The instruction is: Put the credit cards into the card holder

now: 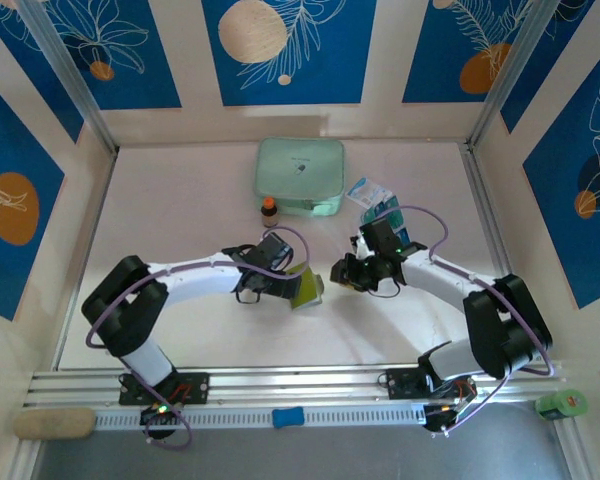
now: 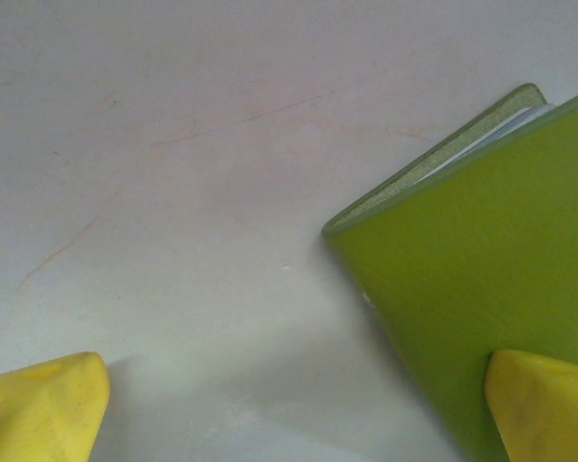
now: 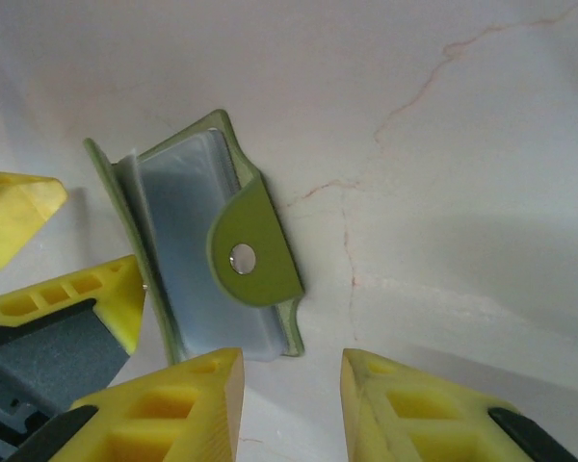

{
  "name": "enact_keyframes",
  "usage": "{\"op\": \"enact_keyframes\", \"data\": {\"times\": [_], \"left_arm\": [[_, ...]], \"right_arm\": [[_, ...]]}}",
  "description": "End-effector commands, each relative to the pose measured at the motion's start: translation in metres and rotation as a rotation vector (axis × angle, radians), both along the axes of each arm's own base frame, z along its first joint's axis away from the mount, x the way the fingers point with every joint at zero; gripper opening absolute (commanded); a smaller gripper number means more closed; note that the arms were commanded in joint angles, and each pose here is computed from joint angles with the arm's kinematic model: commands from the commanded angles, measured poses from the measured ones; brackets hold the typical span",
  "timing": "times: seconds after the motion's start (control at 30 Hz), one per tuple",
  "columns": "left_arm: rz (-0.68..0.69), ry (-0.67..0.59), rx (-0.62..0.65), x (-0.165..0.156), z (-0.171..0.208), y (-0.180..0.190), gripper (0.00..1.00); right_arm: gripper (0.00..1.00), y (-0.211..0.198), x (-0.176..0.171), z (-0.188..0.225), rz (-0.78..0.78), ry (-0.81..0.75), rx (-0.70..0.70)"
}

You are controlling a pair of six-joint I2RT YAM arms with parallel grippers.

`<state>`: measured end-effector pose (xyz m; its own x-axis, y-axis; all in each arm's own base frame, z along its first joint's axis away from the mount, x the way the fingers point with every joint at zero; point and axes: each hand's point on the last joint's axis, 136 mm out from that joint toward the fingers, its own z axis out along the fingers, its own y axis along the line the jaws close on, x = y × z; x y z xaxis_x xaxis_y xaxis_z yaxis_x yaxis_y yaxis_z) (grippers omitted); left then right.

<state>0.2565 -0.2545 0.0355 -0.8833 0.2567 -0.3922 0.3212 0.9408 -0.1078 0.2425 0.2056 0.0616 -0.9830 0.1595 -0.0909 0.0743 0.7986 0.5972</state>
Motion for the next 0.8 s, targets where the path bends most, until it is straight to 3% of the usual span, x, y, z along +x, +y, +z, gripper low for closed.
{"op": "enact_keyframes", "data": {"times": [0.0, 0.4, 0.77], "left_arm": [[-0.036, 0.002, 0.095, -0.002, -0.003, 0.006, 1.0], [-0.11, 0.03, 0.293, -0.007, -0.015, 0.013, 1.0], [-0.124, 0.036, 0.305, -0.008, -0.018, 0.011, 1.0]], "right_arm": [[0.32, 0.008, 0.006, 0.008, 0.036, -0.03, 0.004], [0.32, 0.02, 0.012, 0.0, 0.111, -0.036, -0.074], [0.32, 0.03, 0.014, -0.007, 0.188, -0.053, -0.165]]}}
